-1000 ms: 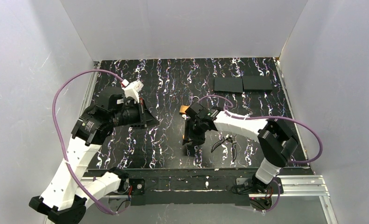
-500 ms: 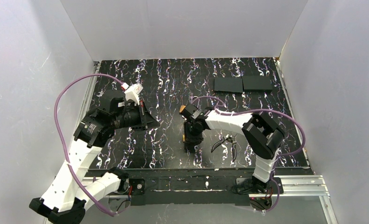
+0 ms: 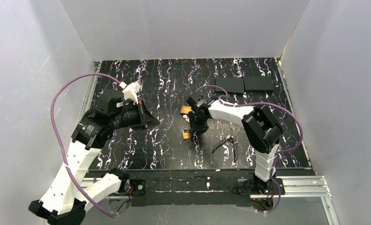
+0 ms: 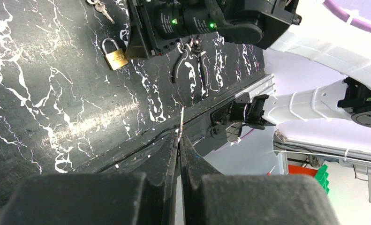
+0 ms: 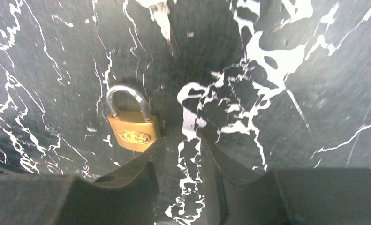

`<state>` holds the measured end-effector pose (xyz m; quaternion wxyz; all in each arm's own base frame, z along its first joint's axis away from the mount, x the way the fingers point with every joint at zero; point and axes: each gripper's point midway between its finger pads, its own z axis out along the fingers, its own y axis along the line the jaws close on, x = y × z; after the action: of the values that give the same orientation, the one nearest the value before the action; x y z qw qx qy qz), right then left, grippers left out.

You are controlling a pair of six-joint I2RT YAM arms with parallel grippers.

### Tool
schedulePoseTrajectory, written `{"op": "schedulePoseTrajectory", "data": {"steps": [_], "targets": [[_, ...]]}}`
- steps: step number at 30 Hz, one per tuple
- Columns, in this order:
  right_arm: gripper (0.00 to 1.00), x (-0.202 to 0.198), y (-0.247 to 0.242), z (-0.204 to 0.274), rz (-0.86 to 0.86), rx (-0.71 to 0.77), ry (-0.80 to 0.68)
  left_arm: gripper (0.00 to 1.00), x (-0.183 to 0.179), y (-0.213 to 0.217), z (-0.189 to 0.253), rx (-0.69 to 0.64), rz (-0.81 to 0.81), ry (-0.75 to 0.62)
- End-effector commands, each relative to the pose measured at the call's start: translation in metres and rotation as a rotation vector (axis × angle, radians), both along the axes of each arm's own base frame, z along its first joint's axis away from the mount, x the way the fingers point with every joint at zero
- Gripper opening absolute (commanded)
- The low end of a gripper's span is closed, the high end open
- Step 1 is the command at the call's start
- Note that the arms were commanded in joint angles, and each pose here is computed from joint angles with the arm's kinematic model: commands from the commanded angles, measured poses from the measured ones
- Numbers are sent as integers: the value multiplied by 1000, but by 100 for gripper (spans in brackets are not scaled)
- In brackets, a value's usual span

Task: Unlock with the key

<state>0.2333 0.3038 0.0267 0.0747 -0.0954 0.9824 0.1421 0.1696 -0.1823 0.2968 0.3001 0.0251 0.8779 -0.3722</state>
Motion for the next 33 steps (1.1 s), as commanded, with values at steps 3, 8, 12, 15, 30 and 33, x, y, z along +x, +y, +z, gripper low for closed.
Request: {"op": "schedulePoseTrajectory", "data": {"steps": [3, 8, 12, 15, 30, 33], "targets": [[43, 21, 29, 11, 111, 121, -55, 0, 4, -1, 13, -2, 3, -16], [43, 22, 36, 27, 125, 153, -50, 0, 12, -8, 18, -2, -18, -13], [49, 17, 31, 45, 149, 162, -67, 0, 14, -11, 18, -1, -29, -4], [62, 10, 27, 53, 159, 167, -69, 0, 14, -11, 17, -2, -30, -2], [88, 2, 38, 35, 187, -74, -146, 0, 4, -1, 16, -13, 13, -15], [86, 1, 44, 31, 198, -95, -154, 0, 3, 0, 15, -16, 18, -15]]}}
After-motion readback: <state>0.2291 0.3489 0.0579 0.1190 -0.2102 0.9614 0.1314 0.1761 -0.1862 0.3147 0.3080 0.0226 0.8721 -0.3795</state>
